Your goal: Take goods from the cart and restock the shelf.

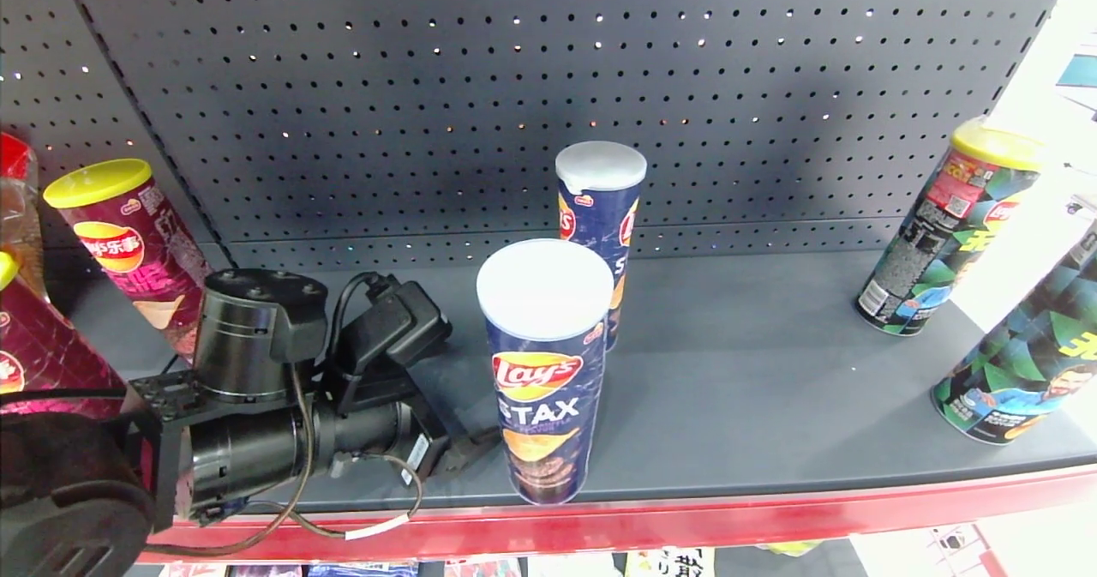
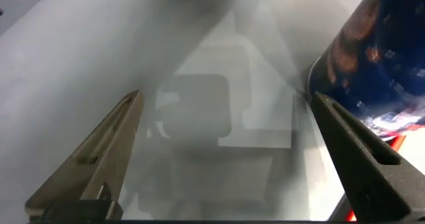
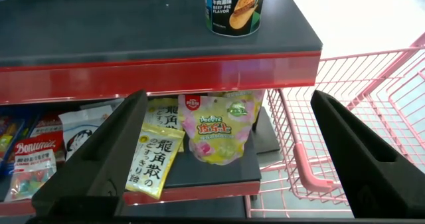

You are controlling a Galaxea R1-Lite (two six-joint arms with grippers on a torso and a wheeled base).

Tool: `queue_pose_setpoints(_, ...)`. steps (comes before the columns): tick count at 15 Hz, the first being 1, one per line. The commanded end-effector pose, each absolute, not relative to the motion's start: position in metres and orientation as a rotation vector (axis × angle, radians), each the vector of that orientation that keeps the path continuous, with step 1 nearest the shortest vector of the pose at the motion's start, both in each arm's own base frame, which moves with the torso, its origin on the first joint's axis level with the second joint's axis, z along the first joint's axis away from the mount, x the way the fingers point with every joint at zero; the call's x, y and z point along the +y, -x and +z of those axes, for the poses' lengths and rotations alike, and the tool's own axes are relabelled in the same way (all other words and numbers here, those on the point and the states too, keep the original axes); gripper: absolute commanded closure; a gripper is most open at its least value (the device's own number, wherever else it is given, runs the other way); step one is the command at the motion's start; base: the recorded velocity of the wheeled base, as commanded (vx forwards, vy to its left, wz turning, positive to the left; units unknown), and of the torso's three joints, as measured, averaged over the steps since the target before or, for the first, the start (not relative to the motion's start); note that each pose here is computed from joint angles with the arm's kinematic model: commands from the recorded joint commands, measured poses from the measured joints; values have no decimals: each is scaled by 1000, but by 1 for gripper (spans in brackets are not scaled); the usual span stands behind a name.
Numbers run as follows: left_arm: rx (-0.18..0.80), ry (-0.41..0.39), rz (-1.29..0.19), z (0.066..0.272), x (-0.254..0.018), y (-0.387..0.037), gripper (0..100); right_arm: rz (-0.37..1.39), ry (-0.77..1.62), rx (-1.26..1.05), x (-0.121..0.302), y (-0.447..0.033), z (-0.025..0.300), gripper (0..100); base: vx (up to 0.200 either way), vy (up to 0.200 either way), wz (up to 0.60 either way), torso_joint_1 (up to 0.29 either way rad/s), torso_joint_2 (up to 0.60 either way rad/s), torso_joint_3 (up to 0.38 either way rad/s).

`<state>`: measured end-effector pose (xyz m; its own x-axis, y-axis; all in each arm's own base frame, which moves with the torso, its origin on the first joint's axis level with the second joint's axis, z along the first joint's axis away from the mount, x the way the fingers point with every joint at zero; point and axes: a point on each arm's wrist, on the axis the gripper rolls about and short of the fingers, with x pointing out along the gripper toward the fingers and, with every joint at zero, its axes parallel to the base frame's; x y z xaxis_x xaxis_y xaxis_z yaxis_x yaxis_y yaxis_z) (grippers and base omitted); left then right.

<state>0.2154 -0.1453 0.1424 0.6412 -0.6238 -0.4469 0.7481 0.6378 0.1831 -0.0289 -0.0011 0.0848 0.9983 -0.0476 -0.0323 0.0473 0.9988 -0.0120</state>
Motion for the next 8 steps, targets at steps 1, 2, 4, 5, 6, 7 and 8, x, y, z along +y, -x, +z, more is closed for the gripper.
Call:
queue_pose_setpoints(1, 367, -374, -811, 141, -147, -215, 0, -47, 12, 34, -1, 29, 85, 0, 0, 0, 0, 0, 0, 0)
queue_pose_setpoints(2, 371, -374, -812, 140, -147, -214, 0, -47, 12, 34, -1, 29, 85, 0, 0, 0, 0, 0, 0, 0)
queue_pose_setpoints(4, 387, -377, -811, 136, -143, -210, 0, -47, 12, 34, -1, 29, 85, 0, 0, 0, 0, 0, 0, 0)
queue_pose_setpoints(5, 392, -377, -810, 135, -141, -207, 0, -47, 12, 34, -1, 29, 85, 0, 0, 0, 0, 0, 0, 0)
queue_pose_setpoints(6, 395, -378, -811, 134, -140, -206, 0, -47, 12, 34, -1, 29, 85, 0, 0, 0, 0, 0, 0, 0)
queue_pose_setpoints(7, 403, -379, -811, 132, -139, -204, 0, -49, 12, 34, -1, 29, 85, 0, 0, 0, 0, 0, 0, 0)
queue_pose_setpoints(8, 398, -378, -812, 134, -138, -203, 0, -49, 12, 32, -1, 29, 85, 0, 0, 0, 0, 0, 0, 0)
